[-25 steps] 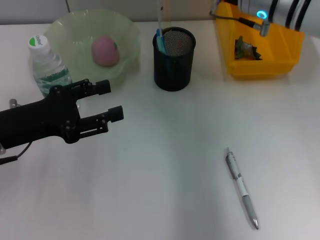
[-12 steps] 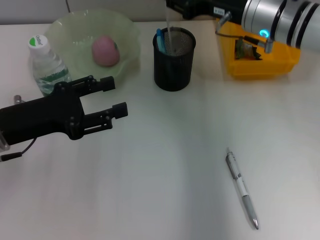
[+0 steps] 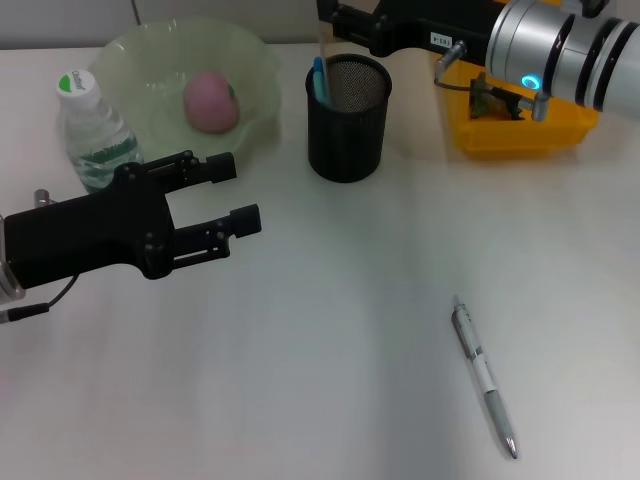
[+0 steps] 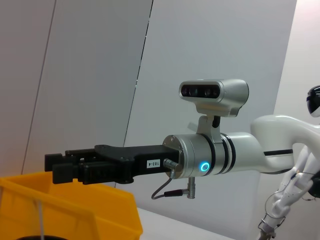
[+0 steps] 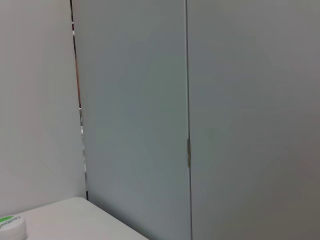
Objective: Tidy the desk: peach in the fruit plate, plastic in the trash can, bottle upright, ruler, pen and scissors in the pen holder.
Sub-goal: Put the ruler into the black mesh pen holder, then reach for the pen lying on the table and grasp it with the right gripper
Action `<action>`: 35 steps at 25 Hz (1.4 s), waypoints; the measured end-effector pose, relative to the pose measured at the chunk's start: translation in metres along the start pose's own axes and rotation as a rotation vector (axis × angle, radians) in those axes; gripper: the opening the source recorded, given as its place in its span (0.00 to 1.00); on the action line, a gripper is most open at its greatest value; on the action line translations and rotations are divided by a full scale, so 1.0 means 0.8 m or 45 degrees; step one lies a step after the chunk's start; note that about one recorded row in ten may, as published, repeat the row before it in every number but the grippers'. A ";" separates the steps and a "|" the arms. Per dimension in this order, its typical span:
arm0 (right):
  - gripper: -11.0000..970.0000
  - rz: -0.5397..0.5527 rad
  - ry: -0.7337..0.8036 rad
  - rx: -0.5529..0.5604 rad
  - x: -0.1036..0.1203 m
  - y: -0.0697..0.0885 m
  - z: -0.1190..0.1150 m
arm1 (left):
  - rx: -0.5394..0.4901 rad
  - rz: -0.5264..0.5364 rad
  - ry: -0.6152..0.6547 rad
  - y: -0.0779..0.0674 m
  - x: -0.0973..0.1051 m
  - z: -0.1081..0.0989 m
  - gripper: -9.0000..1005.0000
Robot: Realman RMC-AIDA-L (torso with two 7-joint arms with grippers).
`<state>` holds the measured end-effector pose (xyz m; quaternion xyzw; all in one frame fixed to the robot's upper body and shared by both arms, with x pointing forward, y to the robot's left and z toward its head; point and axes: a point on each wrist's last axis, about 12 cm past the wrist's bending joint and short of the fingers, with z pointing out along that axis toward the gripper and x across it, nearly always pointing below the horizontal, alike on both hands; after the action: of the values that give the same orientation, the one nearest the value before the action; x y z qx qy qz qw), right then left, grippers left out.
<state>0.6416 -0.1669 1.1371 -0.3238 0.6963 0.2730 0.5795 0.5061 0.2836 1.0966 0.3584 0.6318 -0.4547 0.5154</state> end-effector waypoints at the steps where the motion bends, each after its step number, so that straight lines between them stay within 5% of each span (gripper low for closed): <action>1: 0.51 -0.004 0.003 -0.001 0.000 0.000 0.000 | 0.001 0.000 0.001 0.000 0.000 0.000 0.72; 11: 0.65 -0.014 0.003 -0.025 -0.010 0.007 -0.009 | 0.004 -0.005 0.004 -0.002 0.002 -0.001 0.72; 16: 0.65 -0.024 0.124 -0.107 -0.040 0.024 -0.031 | 0.005 -0.008 0.003 -0.003 0.003 -0.002 0.72; 27: 0.65 0.275 0.763 -0.228 -0.109 0.042 -0.088 | 0.003 0.042 0.005 -0.004 0.005 -0.004 0.72; 35: 0.65 0.463 1.205 -0.150 -0.122 0.048 -0.083 | -0.006 0.080 0.004 -0.003 0.004 -0.005 0.72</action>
<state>0.5818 -0.1791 1.2453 -0.3175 0.9110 0.2317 0.1245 0.5019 0.2864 1.0938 0.3776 0.6221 -0.4363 0.5292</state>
